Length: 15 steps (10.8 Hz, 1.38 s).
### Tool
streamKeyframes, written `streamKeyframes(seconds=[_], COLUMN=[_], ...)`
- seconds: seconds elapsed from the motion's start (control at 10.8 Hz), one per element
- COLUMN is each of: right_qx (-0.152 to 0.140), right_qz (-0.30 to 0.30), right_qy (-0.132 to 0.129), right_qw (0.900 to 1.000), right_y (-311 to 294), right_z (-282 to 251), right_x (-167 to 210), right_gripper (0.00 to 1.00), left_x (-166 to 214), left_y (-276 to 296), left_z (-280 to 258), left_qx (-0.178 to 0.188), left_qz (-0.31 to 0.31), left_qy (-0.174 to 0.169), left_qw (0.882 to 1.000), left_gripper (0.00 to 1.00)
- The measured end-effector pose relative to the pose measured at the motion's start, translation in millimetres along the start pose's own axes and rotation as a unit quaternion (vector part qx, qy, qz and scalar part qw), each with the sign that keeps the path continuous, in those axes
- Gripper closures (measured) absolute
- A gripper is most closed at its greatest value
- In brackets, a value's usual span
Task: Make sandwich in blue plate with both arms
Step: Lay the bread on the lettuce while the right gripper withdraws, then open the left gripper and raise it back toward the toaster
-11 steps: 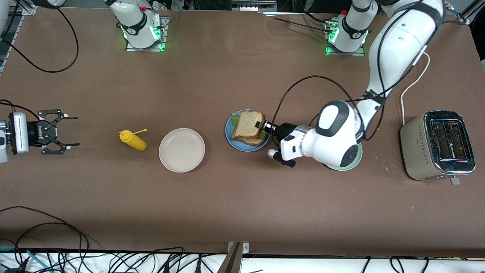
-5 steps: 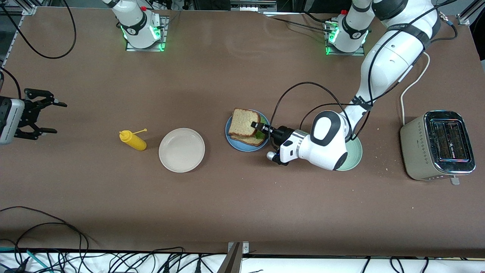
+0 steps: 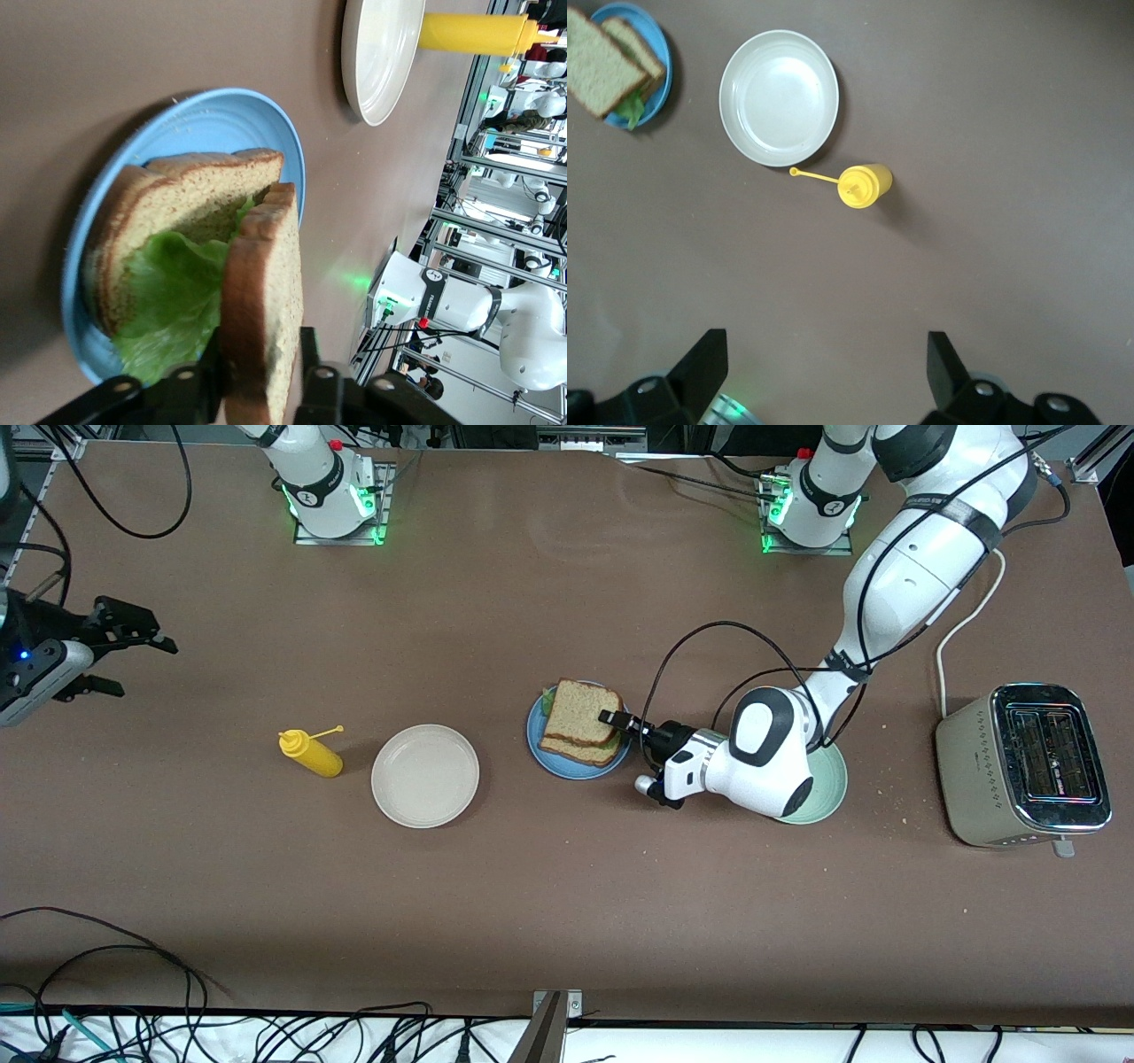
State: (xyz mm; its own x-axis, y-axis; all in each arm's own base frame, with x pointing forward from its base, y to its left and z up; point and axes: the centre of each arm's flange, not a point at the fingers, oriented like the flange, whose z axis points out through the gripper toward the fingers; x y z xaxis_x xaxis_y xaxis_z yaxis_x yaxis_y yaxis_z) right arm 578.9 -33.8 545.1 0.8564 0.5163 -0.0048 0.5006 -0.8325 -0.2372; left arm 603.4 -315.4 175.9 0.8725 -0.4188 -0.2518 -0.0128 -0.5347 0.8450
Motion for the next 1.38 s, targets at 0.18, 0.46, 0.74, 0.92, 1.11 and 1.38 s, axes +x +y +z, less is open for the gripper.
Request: streamKeyframes(seconds=[0.18, 0.46, 0.74, 0.92, 1.11, 1.38], right_qx=[-0.037, -0.071, -0.071, -0.075, -0.076, -0.078], right_qz=[0.063, 0.121, 0.164, 0.17, 0.169, 0.166], right_qy=[0.001, -0.003, -0.014, -0.018, -0.017, -0.018], right_qw=[0.997, 0.99, 0.984, 0.982, 0.982, 0.983], right_y=[-25, -55, -68, -75, -76, -76], right_z=[-9, -17, -17, -17, -18, -18], right_x=[0, 3, 2, 3, 3, 3], right_gripper=[0.0, 0.0, 0.0, 0.0, 0.0, 0.0], left_x=[1, 3, -1, -16, -40, -85], left_y=[-4, -9, 14, 45, 90, 168], left_z=[-16, -40, -82, -124, -159, -212], left_qx=[-0.001, 0.055, 0.12, 0.191, 0.285, 0.402], left_qz=[0.001, 0.032, 0.053, 0.047, 0.024, 0.028], left_qy=[0.013, 0.014, 0.027, 0.029, 0.028, 0.062], left_qw=[1.0, 0.998, 0.991, 0.98, 0.958, 0.913], left_gripper=[0.37, 0.0, 0.0, 0.0, 0.0, 0.0])
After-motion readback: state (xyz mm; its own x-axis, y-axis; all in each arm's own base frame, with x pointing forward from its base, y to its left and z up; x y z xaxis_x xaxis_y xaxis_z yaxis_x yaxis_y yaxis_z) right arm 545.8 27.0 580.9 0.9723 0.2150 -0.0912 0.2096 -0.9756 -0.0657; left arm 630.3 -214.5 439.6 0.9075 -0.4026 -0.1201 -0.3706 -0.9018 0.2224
